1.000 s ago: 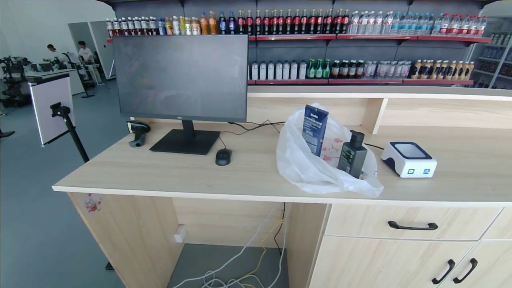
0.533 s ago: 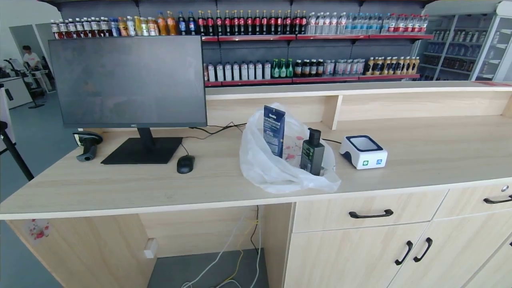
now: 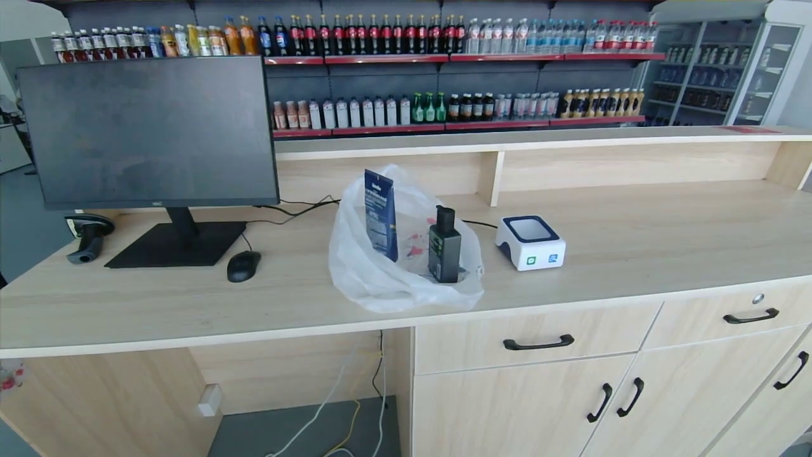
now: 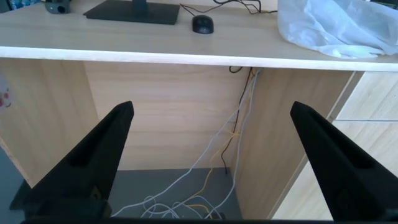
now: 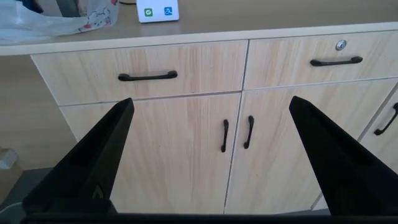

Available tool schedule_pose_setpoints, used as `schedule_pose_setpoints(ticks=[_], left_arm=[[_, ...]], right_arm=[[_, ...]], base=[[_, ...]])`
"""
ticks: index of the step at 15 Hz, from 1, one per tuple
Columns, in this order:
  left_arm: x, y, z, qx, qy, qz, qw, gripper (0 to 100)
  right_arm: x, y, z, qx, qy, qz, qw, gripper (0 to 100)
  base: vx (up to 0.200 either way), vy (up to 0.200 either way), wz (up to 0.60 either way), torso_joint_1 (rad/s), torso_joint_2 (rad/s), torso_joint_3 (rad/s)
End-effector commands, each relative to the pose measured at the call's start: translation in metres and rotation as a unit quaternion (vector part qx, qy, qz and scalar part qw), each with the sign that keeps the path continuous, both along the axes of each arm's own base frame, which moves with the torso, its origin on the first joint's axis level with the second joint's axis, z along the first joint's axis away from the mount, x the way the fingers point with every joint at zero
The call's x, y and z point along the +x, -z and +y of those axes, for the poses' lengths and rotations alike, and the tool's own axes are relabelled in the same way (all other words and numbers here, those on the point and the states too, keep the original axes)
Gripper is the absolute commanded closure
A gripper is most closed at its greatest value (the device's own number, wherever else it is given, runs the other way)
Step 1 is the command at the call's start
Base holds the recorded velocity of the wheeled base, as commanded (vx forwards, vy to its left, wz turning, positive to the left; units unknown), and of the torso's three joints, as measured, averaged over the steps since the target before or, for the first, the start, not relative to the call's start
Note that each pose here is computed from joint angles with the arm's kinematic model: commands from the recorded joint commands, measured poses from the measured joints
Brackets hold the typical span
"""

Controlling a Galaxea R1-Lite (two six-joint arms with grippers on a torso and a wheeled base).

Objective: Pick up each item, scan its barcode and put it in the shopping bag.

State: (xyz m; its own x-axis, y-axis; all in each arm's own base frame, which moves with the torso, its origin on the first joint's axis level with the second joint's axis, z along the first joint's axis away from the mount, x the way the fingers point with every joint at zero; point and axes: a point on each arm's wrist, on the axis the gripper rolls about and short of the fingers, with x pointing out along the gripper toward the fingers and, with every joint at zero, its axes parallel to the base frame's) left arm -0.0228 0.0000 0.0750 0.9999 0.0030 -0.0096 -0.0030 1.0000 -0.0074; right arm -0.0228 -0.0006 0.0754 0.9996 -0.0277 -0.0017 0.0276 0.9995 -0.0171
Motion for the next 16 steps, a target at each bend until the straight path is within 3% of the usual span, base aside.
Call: schedule_pose_setpoints(ticks=[1, 13, 16], left_arm=[[0.0, 0.0, 0.0, 0.0, 0.0, 0.0, 1.0, 0], [0.0, 0.0002, 0.0, 0.0, 0.0, 0.001, 1.0, 0], [0.0, 0.0, 0.0, -0.001, 0.0, 0.0, 1.0, 0]], right_arm=[[0.0, 0.0, 0.0, 0.0, 0.0, 0.0, 1.0, 0], [0.0, 0.0002, 0.0, -0.008, 0.0, 0.001, 1.0, 0], [0.0, 0.0002, 0.0, -0.009, -0.001, 0.001, 1.0, 0]], base=[[0.0, -0.2, 0.0, 0.002, 0.0, 0.002], [0.0, -0.2, 0.0, 0.002, 0.0, 0.003], [0.0, 0.0, 0.0, 0.0, 0.0, 0.0]])
